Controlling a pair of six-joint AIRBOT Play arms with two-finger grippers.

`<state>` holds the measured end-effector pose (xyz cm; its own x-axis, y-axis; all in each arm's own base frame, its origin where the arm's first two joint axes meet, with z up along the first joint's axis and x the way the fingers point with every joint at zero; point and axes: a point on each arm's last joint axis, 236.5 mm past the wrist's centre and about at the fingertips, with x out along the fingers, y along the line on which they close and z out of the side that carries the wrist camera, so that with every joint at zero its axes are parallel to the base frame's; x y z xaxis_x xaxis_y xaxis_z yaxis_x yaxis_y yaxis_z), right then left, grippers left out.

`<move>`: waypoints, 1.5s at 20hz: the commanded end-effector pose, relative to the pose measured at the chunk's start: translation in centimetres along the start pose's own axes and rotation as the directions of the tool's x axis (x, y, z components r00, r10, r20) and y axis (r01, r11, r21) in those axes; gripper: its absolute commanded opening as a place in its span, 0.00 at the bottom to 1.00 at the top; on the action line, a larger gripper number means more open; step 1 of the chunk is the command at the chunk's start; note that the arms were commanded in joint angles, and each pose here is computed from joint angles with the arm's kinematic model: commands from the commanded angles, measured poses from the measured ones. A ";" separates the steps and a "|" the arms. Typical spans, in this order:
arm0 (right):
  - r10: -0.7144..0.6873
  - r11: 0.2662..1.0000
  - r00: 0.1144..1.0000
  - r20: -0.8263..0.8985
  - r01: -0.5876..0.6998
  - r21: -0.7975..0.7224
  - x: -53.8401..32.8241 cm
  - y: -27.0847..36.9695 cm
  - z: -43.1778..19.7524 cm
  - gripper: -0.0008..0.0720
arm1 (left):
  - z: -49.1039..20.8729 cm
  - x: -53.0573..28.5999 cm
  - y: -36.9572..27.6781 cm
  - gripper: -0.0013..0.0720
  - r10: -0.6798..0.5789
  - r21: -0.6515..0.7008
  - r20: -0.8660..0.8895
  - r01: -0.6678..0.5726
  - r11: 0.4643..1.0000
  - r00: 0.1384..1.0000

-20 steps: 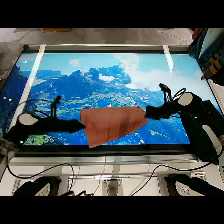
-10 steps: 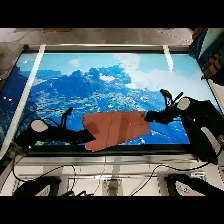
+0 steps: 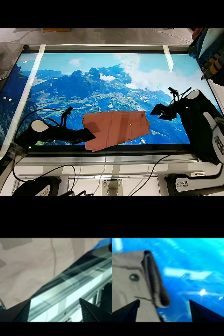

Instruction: Fold the clothes and pants, and hang the long-sleeved shirts on hangers.

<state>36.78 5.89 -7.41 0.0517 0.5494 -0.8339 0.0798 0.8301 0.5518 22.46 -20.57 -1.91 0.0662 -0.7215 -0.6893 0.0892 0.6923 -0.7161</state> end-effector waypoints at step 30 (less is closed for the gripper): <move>-0.496 0.849 0.718 0.488 0.281 0.448 -32.4 -7.4 1.8 0.04 | 15.6 -28.1 -1.9 0.09 0.280 0.192 0.741 -0.592 0.783 0.611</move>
<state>41.71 -10.48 13.27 0.5029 0.1249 -0.8553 0.2656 0.9193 0.2904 36.59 -4.63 17.76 0.7391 -0.3480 -0.5767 0.2729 0.9375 -0.2160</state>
